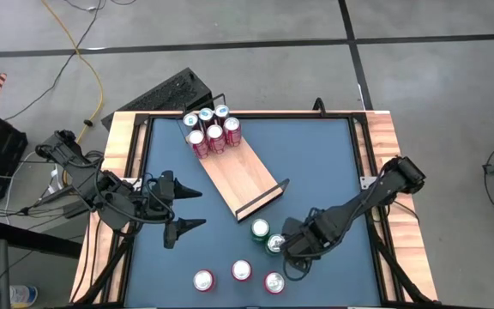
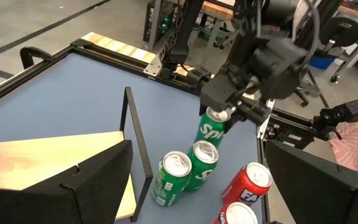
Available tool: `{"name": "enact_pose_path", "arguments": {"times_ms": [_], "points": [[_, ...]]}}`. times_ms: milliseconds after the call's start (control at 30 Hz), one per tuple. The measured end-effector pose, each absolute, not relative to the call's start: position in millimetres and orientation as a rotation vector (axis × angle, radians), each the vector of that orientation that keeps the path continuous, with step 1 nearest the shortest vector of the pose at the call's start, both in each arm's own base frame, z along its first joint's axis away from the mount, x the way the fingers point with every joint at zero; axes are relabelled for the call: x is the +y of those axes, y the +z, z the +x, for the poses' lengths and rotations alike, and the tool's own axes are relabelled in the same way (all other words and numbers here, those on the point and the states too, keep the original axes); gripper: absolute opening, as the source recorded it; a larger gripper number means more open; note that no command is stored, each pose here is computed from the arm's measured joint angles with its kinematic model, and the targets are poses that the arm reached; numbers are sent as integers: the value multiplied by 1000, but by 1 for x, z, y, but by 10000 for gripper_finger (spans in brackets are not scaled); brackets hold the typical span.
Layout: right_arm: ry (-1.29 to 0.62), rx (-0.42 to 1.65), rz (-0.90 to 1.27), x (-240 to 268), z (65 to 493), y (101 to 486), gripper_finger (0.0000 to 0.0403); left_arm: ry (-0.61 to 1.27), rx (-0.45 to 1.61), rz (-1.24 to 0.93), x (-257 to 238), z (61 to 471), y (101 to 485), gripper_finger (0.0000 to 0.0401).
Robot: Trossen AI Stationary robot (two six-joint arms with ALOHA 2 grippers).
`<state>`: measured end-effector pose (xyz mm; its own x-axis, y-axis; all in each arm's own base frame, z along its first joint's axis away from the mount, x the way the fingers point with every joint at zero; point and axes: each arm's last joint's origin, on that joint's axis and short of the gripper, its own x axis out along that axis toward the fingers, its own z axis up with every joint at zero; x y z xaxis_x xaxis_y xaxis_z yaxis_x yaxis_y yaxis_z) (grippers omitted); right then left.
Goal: Place canned beverage on shelf
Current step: Put the bottom green soda can on the shelf
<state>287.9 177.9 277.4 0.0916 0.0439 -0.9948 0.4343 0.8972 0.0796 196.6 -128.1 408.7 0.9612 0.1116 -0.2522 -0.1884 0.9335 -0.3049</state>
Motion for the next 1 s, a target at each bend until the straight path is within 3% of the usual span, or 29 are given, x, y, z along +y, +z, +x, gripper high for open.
{"name": "enact_pose_path", "arguments": {"times_ms": [300,500,633,767,1000], "points": [[-296,1410,420,156,286,357,285,154,234,-331,-128,197,409,352],[-234,1139,470,124,291,425,285,155,234,-335,-128,197,409,352],[-296,945,478,93,289,460,285,155,234,-338,-128,197,409,352],[-412,846,415,59,297,466,285,160,231,-338,-128,197,409,352],[-538,859,323,2,328,450,285,222,199,-341,-126,197,410,352]]}}
